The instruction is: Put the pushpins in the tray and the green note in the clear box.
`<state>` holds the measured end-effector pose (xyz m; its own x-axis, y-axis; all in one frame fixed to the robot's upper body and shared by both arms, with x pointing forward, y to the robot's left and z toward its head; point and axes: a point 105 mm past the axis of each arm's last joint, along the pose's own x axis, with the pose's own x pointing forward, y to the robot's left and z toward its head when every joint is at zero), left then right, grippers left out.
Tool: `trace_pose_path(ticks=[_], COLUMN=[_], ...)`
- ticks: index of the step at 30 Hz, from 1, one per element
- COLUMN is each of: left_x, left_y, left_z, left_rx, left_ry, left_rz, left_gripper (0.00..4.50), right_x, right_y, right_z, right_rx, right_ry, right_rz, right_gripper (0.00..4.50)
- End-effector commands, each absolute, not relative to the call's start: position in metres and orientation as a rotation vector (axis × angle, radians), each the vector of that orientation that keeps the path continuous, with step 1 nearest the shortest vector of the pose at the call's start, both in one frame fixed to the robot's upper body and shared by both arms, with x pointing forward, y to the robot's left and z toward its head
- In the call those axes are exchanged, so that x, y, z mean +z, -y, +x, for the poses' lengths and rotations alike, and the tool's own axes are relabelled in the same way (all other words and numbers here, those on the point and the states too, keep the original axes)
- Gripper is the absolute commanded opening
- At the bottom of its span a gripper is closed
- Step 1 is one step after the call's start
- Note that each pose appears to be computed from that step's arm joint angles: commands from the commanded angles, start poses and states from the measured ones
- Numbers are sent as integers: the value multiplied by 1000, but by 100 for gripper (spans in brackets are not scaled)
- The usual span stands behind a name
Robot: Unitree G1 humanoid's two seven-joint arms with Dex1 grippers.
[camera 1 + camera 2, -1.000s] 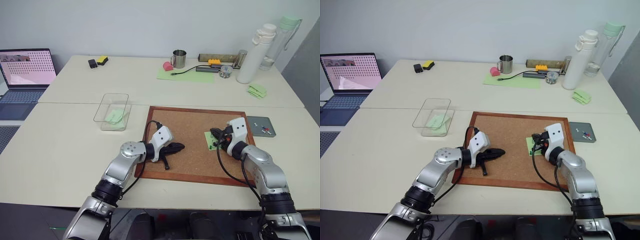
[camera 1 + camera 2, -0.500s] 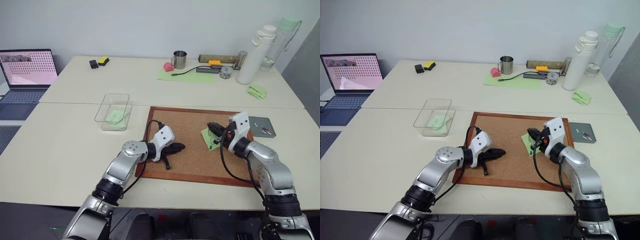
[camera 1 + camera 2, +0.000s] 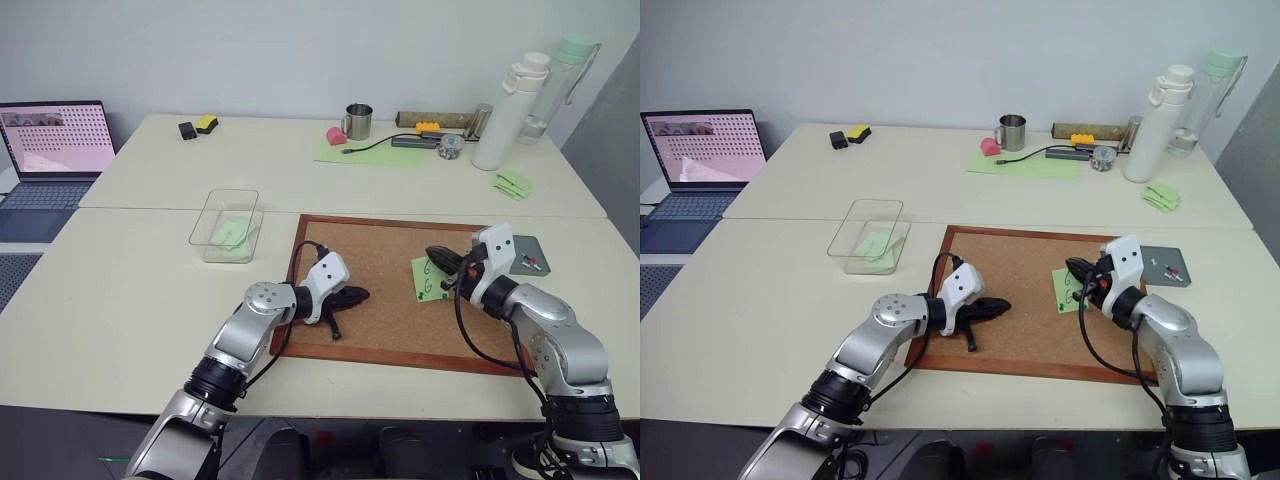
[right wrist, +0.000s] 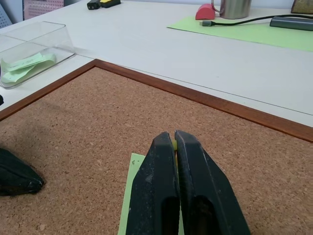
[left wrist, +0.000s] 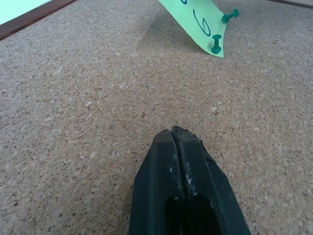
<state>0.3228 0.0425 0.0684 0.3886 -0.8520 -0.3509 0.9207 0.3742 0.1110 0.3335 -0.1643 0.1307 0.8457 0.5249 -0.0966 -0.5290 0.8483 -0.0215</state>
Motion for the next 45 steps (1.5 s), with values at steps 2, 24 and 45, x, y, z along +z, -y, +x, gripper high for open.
trace_pose_path(ticks=[2,24,45], left_x=[37,38,38], left_y=[-56,-55,-59], left_z=[319,316,316], left_rx=[-1113,-1124,-1108], left_ry=[-394,-383,-386], left_rz=[330,335,338], left_gripper=[0,0,0], right_x=[154,139,162], right_y=[169,322,274], right_z=[333,367,348], right_rx=[531,-80,200], right_ry=[-2,-117,13], right_rz=[-59,-81,-40], right_gripper=[2,2,306])
